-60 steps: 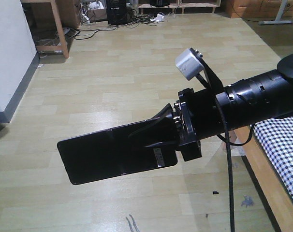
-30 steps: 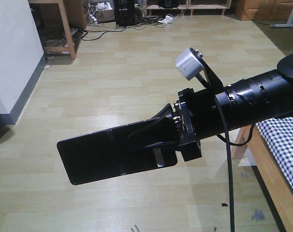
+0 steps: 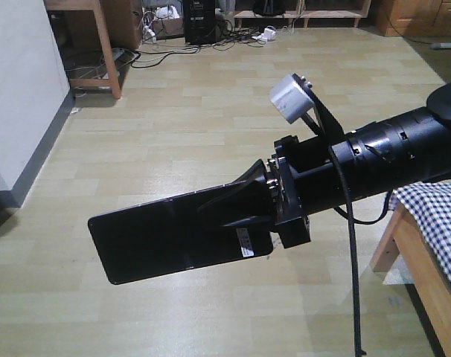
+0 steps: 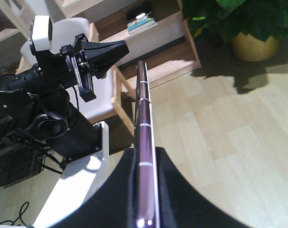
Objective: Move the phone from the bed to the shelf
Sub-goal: 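Hold the phone in the right gripper while the base drives to the shelf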
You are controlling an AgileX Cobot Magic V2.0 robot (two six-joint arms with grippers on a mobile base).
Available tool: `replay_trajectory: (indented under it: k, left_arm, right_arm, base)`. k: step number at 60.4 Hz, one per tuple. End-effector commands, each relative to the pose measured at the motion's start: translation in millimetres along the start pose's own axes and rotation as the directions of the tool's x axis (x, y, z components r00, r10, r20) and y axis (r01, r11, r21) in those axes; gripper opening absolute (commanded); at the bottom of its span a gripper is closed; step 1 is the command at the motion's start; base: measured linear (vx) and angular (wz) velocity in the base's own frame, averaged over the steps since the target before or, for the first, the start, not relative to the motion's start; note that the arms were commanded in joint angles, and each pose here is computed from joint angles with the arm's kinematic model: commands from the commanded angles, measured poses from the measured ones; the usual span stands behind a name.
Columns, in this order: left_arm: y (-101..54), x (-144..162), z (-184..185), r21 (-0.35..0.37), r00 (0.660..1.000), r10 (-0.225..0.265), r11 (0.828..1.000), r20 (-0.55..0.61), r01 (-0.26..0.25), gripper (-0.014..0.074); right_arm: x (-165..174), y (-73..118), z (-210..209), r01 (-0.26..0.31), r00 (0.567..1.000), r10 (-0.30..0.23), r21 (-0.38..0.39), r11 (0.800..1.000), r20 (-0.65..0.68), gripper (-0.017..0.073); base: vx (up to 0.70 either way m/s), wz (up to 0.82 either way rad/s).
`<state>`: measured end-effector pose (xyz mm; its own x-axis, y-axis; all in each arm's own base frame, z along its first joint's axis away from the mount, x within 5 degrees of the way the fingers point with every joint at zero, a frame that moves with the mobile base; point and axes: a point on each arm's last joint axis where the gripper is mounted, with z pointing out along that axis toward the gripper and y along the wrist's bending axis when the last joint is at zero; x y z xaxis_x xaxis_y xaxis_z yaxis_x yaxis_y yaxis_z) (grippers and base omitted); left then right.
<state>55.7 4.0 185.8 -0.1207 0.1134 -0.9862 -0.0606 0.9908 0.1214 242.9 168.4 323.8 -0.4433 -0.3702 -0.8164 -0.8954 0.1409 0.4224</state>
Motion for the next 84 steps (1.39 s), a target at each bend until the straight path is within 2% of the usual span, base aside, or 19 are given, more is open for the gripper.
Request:
replay_trajectory:
  k: [1, 84]
  left_arm:
    - [1.8, -14.5, -2.6, -0.01, 0.995, -0.014, 1.0, 0.102, 0.015, 0.0001]
    - [1.8, -14.5, -2.6, -0.01, 0.995, -0.014, 1.0, 0.102, 0.015, 0.0001]
  right_arm:
    - [-15.4, 21.6, -9.5, 0.042, 0.996, -0.035, -0.089, 0.995, 0.08, -0.0002]
    - [-15.4, 21.6, -9.5, 0.042, 0.996, -0.035, -0.089, 0.995, 0.08, -0.0002]
  base:
    - [0.3, 0.0]
    - [0.39, -0.07]
